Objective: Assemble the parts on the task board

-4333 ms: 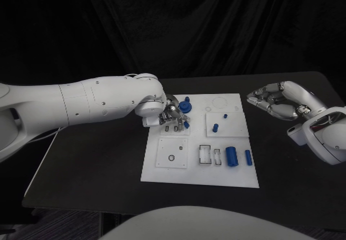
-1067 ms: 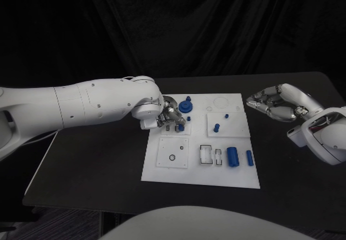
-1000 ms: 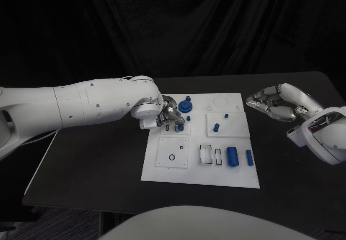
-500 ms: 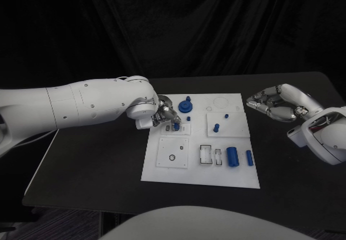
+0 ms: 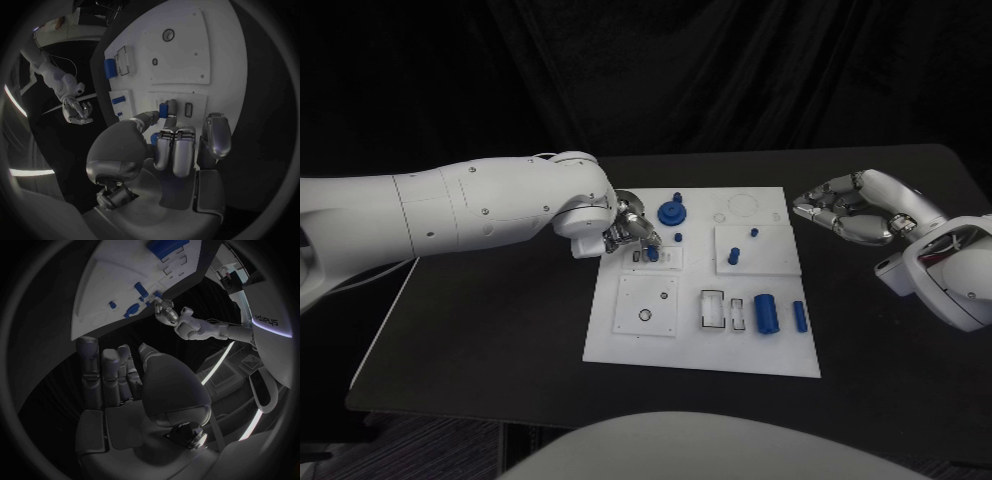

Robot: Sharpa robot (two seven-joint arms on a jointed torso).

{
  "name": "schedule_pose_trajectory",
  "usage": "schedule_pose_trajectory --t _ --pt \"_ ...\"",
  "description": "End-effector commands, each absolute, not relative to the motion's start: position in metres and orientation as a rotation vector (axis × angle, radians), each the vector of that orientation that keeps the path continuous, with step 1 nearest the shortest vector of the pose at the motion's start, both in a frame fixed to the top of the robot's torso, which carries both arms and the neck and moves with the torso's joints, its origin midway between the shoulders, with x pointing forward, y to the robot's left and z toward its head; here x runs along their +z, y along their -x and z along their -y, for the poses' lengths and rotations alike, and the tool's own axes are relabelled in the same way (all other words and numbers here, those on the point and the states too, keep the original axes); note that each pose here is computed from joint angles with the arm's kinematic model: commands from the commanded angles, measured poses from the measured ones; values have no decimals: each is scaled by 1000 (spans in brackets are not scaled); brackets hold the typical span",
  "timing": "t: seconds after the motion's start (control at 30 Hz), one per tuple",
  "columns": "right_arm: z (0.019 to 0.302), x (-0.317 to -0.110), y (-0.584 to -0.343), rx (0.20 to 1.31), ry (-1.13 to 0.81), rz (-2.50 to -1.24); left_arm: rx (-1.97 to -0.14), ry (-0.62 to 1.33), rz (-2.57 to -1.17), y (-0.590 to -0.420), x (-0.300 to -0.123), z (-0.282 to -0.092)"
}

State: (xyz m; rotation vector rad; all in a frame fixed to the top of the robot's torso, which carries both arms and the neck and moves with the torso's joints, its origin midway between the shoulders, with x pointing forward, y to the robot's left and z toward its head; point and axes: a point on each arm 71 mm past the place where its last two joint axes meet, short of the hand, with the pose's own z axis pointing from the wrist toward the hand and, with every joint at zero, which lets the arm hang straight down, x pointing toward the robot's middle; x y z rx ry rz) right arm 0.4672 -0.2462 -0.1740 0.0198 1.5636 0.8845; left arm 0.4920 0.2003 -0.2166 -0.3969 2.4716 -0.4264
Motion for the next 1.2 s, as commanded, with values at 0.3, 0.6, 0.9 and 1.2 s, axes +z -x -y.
schedule_pose_trajectory --t 0.3,0.6,0.9,1.2 --pt "247 -176 -467 871 -33 -1584 -417 394 -2496 -490 -218 -200" --pt "247 -177 -467 870 -34 -1587 -412 388 -2504 -490 -219 -200" --pt "246 -178 -467 871 -34 -1591 -413 377 -2511 -490 -219 -196" --pt "246 -180 -467 870 -35 -1599 -417 374 -2511 -491 -220 -194"
